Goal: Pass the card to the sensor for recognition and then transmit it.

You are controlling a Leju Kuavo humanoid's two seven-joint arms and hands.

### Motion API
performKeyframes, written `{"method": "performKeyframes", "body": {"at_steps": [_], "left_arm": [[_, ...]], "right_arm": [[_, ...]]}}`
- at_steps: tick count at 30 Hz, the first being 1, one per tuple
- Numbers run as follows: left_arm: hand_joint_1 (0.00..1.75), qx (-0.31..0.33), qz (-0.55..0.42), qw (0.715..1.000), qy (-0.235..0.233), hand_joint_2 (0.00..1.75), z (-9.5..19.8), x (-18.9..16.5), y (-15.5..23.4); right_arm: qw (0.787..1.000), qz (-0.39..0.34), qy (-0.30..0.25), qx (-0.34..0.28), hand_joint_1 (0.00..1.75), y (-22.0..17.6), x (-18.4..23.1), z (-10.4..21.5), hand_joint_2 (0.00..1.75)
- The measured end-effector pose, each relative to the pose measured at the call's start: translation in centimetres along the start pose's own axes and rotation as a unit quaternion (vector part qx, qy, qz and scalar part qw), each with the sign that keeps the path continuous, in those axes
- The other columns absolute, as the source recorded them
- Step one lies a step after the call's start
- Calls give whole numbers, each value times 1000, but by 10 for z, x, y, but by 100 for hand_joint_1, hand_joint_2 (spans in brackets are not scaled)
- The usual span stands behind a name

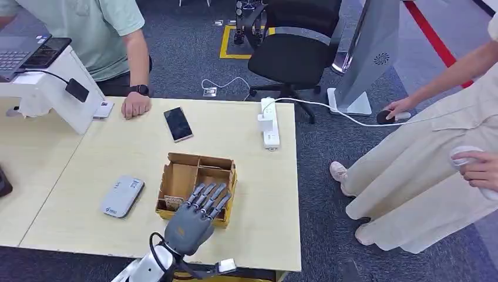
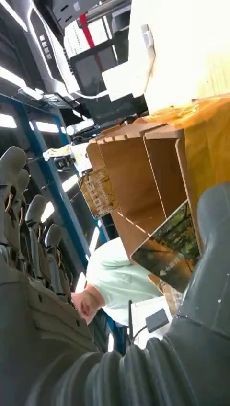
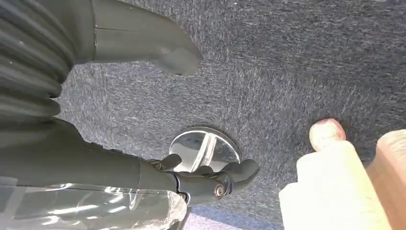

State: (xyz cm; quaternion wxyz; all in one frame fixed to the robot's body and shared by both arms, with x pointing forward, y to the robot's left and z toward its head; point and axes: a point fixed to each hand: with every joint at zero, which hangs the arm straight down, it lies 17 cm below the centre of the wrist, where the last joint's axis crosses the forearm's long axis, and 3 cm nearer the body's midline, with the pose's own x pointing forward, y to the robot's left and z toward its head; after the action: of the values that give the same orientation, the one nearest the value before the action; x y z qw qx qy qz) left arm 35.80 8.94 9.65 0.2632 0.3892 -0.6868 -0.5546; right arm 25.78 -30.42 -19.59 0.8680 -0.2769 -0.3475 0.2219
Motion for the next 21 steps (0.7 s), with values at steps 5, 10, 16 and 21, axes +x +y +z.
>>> {"method": "performKeyframes", "body": {"at_steps": [5,10,16,21], "left_arm": [[0,-3,-2,1000,7,175,-2,-4,-3],[0,-2,-3,1000,8,175,-4,-5,-3],[0,-1,-7,1000,25,175,-8,-15,-3],[0,-3,-9,1000,22,175,-7,-15,-4]], "right_arm": [[1000,1,-2,1,0,1,2,0,175],[1000,1,-3,3,0,2,3,0,175],[1000,0,-4,4,0,3,4,0,175],[1000,-3,-3,4,0,3,4,0,175]]}}
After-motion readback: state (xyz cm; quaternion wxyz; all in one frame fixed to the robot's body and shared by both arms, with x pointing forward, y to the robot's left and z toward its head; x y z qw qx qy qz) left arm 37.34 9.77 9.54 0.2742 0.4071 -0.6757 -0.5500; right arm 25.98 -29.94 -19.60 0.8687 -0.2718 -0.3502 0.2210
